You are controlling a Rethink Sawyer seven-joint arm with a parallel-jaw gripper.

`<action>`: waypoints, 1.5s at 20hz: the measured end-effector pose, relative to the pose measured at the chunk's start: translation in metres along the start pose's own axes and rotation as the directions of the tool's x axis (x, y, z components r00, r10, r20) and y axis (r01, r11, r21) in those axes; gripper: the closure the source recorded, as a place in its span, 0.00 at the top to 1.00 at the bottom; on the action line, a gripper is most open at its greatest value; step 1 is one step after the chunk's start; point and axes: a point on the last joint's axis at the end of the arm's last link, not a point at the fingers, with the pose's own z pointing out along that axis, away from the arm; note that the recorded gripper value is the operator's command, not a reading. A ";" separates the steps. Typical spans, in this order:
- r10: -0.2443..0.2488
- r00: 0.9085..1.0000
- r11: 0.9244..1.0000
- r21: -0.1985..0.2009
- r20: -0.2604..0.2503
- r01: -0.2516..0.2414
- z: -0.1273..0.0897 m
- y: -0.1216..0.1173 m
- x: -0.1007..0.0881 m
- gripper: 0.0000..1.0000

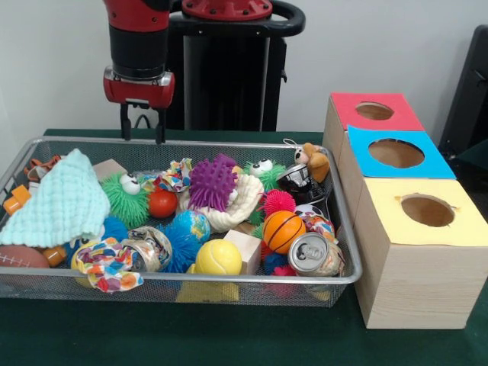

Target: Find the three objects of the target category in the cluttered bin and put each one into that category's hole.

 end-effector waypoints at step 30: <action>-0.002 0.999 0.998 -0.070 -0.048 -0.002 0.059 0.017 -0.003 1.00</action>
